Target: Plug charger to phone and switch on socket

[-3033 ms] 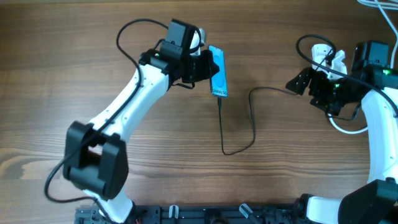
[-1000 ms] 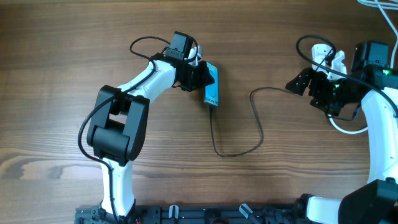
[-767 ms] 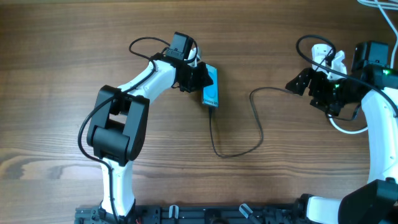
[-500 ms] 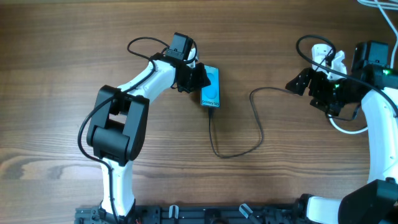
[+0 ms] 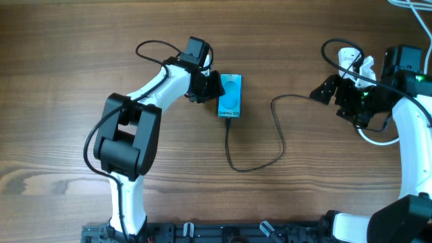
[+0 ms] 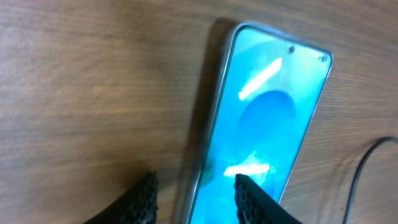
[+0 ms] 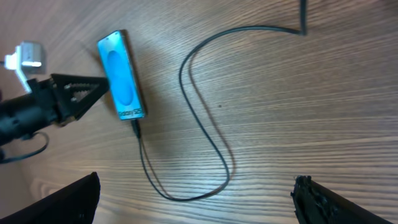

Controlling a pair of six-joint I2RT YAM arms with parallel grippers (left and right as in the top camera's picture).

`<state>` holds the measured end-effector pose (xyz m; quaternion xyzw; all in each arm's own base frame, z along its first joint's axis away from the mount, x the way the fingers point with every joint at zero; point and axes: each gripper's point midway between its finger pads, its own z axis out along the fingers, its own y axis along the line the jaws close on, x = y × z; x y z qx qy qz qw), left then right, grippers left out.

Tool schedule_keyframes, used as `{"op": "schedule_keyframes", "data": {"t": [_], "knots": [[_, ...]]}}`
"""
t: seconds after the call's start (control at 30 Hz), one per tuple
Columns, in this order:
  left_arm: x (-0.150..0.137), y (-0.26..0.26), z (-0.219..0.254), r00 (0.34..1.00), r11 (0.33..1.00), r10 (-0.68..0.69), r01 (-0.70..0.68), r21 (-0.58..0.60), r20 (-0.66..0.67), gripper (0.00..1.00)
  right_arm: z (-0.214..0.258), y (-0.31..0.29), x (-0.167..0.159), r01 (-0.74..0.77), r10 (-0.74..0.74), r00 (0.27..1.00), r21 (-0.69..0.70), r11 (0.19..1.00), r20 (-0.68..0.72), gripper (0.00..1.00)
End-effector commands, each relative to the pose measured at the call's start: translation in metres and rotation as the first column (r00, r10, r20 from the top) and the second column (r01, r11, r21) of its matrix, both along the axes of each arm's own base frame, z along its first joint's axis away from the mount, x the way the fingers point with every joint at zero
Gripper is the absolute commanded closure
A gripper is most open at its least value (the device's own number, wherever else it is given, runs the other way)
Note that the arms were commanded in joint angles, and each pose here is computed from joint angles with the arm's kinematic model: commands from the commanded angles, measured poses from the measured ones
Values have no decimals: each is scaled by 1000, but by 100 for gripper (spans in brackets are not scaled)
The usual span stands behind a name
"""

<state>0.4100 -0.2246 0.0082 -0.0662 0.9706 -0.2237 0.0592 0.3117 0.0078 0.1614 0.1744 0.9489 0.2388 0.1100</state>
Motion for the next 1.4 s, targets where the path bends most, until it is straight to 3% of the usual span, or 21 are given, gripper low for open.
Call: {"op": "schedule_keyframes", "data": {"t": [0.0,0.1,0.2,0.4,0.57,0.93,1.07,1.23,1.37], "knots": [[10,22,33,995,996,11,-19,85,94,54,-5,-14,1,47,-50,998,-86,995,-28,0],[15,38,69,982,988,23,-52,147,189,47,7,-24,7,72,-74,997,-139,988,-9,0],[18,55,117,950,975,55,-117,187,308,0,31,-54,15,193,-201,980,-272,943,0,1],[15,70,198,866,970,99,-195,147,490,0,76,-104,46,331,-331,940,-435,838,79,0],[12,71,213,850,971,105,-198,130,516,0,86,-156,68,607,-581,786,-445,659,212,0],[10,72,210,857,971,102,-197,137,505,0,23,-222,80,668,-706,692,-504,548,150,0],[10,72,210,857,971,102,-197,137,505,0,-8,-234,77,647,-727,682,-532,546,82,0],[10,72,210,857,971,102,-197,137,505,0,-46,-223,89,502,-588,809,-489,713,-27,0],[10,72,210,857,971,102,-197,137,505,0,-73,-212,101,436,-502,863,-425,793,-51,0]]}}
